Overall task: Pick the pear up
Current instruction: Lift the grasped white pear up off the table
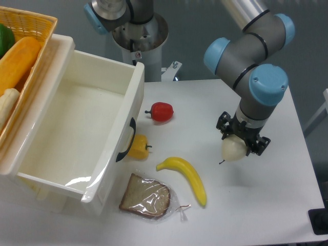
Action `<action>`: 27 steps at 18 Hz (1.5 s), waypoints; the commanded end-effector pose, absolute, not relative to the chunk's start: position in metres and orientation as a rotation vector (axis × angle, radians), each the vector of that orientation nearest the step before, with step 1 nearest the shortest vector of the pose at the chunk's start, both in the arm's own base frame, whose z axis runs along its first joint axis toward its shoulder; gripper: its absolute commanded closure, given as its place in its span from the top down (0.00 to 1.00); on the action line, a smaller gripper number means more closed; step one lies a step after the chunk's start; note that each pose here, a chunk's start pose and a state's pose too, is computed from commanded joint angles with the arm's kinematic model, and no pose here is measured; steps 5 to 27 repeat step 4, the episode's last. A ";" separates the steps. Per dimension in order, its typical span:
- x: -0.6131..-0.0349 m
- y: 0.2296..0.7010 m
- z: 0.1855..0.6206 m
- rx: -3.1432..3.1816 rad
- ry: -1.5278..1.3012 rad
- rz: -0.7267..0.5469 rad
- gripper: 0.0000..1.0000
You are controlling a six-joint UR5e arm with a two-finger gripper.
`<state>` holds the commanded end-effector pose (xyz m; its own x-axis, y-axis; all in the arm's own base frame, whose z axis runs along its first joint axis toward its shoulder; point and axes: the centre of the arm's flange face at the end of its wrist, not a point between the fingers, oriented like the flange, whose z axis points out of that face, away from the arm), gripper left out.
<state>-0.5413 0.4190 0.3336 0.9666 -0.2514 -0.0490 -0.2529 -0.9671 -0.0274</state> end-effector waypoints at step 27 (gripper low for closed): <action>-0.539 0.415 0.345 -3.084 0.398 0.082 0.16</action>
